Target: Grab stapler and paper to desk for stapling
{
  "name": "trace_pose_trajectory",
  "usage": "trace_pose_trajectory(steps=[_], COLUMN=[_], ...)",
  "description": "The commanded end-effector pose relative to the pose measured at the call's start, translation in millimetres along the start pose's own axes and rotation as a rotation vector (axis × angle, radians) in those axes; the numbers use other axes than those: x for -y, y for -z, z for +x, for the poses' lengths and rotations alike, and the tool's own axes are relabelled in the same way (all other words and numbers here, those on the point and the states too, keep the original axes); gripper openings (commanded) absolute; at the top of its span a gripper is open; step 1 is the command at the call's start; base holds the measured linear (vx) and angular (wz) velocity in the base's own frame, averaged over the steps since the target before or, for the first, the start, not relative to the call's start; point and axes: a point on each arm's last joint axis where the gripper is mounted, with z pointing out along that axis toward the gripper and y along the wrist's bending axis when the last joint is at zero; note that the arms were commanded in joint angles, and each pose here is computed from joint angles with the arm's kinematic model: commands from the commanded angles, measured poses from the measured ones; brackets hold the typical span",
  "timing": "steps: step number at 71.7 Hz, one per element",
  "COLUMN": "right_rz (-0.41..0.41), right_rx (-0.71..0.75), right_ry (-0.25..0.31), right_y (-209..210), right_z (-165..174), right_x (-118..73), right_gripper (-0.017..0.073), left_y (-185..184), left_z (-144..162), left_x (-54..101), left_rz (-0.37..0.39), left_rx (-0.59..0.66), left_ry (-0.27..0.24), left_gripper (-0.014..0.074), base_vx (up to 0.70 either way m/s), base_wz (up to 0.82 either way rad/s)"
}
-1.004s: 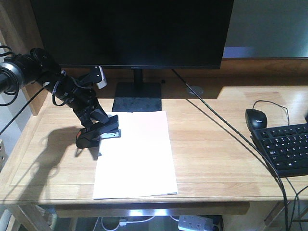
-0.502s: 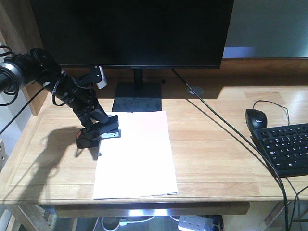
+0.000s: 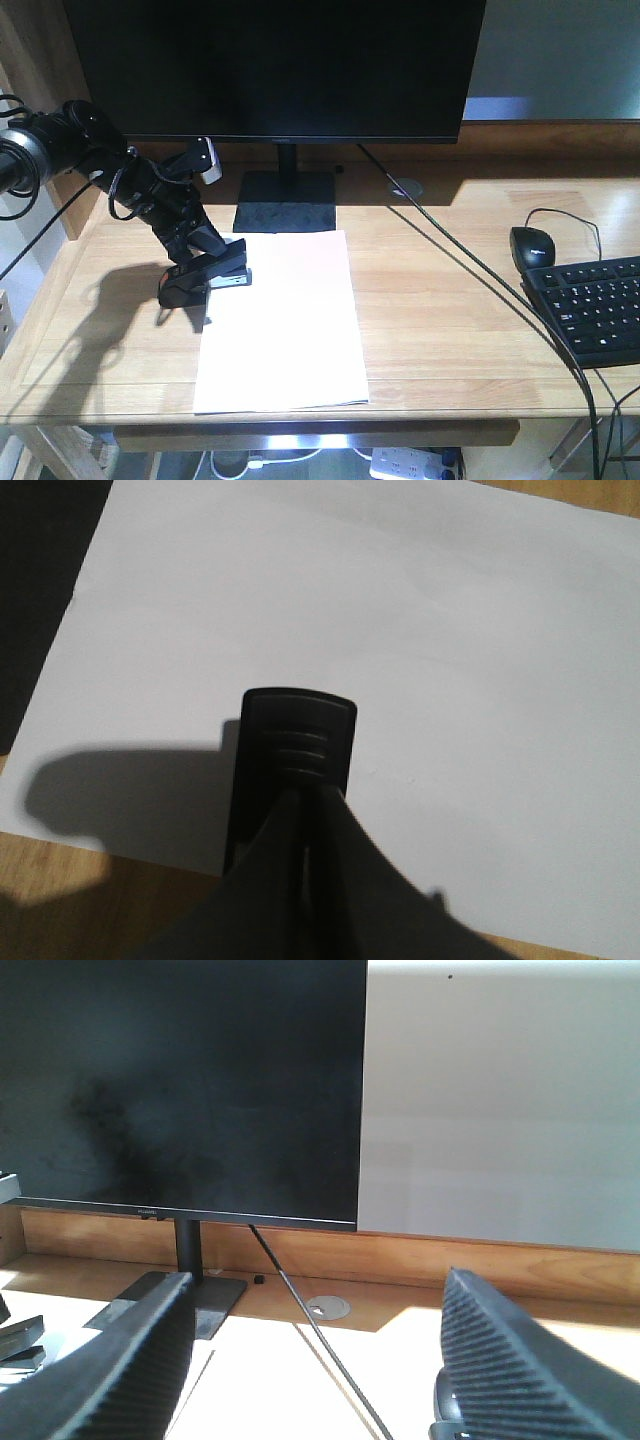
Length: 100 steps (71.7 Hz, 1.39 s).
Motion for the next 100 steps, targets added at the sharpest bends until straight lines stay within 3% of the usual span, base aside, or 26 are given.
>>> trace_pose_trajectory(steps=[1,37,61,100], right_rz=[0.011,0.011,0.011,0.012], right_rx=[0.018,0.018,0.018,0.018], right_ry=[0.030,0.030,0.030,0.030], right_y=[-0.5,-0.5,-0.5,-0.5], right_z=[-8.1,-8.1,-8.1,-8.1], right_x=[1.0,1.0,1.0,1.1], right_gripper=[0.0486,0.0486,0.0486,0.0486], left_y=[31.5,31.6,27.8,-16.7], left_z=[-23.9,-24.5,-28.2,-19.2], left_x=[6.7,6.7,7.2,7.0], left_rz=[-0.050,-0.049,-0.067,-0.006], left_rx=[0.082,0.089,0.083,-0.015], left_ry=[-0.023,-0.021,-0.066,-0.077], left_gripper=[-0.0006,-0.0006,-0.0006,-0.0006], base_vx=[0.00,0.00,0.00,0.00], base_wz=[0.00,0.00,0.00,0.00])
